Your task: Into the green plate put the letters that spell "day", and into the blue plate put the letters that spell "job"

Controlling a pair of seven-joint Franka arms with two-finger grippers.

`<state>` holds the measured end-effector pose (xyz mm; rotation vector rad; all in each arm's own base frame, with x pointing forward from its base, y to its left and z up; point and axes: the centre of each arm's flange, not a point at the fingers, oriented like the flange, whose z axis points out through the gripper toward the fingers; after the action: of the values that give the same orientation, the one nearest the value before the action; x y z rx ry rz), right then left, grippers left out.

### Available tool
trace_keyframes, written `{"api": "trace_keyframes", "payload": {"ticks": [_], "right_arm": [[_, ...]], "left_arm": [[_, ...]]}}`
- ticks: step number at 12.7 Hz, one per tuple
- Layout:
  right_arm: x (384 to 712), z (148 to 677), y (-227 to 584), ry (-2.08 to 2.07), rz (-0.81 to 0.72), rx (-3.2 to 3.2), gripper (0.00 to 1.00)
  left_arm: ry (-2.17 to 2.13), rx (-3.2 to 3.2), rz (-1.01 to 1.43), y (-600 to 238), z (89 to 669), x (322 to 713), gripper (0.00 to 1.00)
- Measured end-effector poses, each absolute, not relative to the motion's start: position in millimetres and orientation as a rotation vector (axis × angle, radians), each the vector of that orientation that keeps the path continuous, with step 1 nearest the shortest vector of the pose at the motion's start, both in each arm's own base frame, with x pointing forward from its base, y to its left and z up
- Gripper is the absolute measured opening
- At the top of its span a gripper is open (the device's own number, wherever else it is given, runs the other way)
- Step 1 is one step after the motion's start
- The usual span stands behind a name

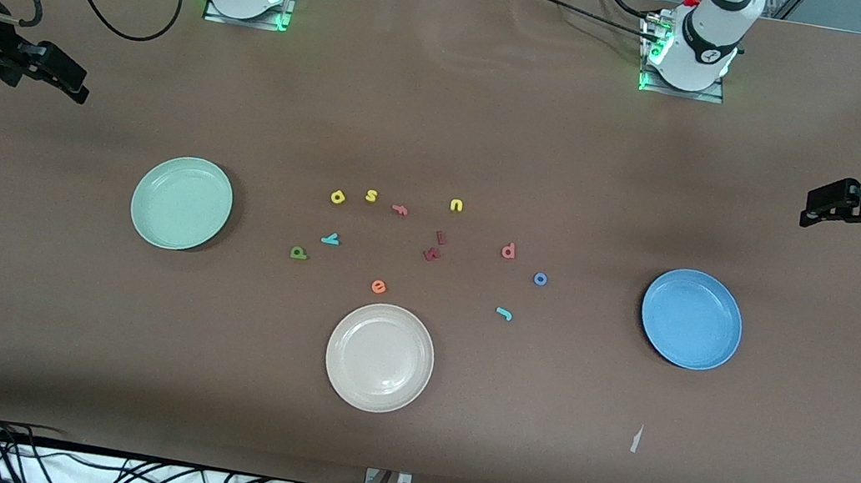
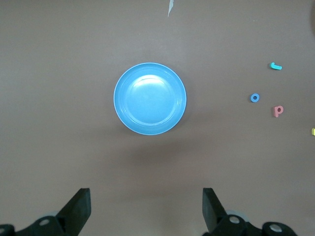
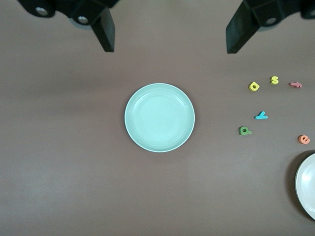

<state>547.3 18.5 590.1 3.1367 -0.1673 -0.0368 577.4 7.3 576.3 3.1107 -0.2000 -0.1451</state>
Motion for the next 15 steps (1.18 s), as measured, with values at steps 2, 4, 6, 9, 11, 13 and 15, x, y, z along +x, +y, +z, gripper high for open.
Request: {"api": "trace_keyframes", "payload": {"ticks": [2,4,6,9,11,13,15], "right_arm": [[547.3,590.1,18.7,-0.167,-0.038,3.137,1.0],[546.3,589.3,18.6,-0.167,-0.051,3.136,1.0],[545.9,589.0,18.7,-0.166,-0.057,3.135,1.0],[545.8,589.0,20.8,-0.16,-0.057,3.135,1.0],[545.8,589.0,21.3,-0.159,-0.058,3.135,1.0],[545.6,588.8,21.3,-0.159,-0.061,3.135,1.0],[545.3,588.6,21.3,-0.159,-0.064,3.135,1.0]], "left_arm": [[-0.2,3.111,-0.145,7.3,576.2,577.4,1.0],[-0.2,3.111,-0.145,7.2,576.2,577.4,1.0],[-0.2,3.111,-0.145,7.3,576.2,577.4,1.0],[-0.2,3.111,-0.146,7.3,575.8,577.6,1.0],[-0.2,3.111,-0.147,7.2,575.7,577.6,1.0],[-0.201,3.11,-0.147,6.8,575.7,577.6,1.0],[-0.21,3.11,-0.147,3.8,575.7,577.7,1.0]]}}
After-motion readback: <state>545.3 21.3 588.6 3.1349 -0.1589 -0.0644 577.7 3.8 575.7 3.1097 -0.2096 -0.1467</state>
